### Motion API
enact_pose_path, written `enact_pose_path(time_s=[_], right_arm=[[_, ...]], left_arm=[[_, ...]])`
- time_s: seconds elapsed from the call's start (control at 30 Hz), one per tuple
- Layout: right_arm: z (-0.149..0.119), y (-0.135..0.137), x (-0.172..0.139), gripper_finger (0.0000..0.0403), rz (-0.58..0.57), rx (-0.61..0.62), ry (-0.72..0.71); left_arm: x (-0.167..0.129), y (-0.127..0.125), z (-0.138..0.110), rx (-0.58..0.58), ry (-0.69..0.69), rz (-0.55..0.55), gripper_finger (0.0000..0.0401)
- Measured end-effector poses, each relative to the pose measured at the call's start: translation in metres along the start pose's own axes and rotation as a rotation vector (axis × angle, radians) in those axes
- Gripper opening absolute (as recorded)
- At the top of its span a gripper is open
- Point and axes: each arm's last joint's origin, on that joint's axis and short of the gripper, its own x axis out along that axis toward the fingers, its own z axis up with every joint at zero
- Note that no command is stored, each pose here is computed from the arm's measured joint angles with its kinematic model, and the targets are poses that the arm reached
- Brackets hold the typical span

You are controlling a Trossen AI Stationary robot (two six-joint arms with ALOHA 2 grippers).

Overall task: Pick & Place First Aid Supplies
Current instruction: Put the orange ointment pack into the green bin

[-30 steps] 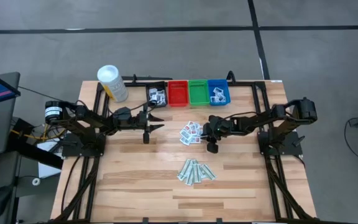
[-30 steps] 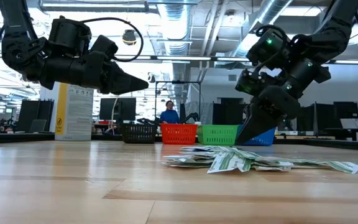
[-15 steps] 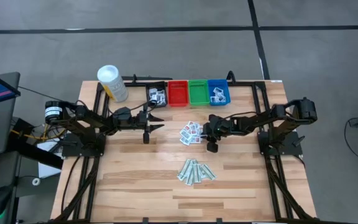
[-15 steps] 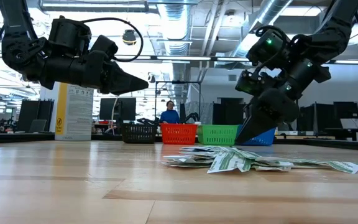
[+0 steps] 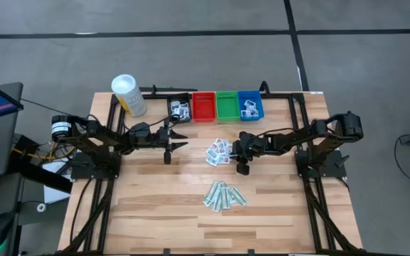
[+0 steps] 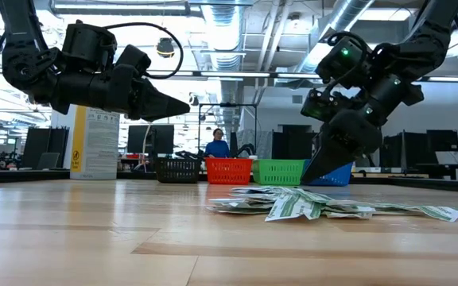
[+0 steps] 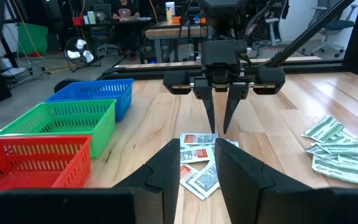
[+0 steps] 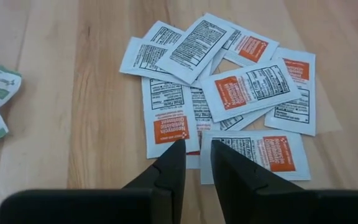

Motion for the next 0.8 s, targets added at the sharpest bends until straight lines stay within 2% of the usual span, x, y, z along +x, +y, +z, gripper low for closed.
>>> enact_pose_path(time_s=[0.23,0.43,0.57,0.8], right_arm=[[0.0000,0.0001,0.0000,0.0071,-0.012,-0.005,-0.001],[-0.0002,0.0023,-0.0002,0.0076,-0.100,-0.019,-0.005],[-0.0003,0.0018,-0.0002,0.0103,-0.116,-0.011,-0.006],[-0.0006,0.0037,-0.0002,0.0173,-0.108,-0.013,-0.004]], left_arm=[[0.0000,0.0000,0.0000,0.000,0.000,0.000,0.0102],[0.0000,0.0000,0.0000,0.000,0.000,0.000,0.0102],[0.0000,0.0000,0.0000,0.000,0.000,0.000,0.0102],[0.0000,0.0000,0.0000,0.000,0.000,0.000,0.0102]])
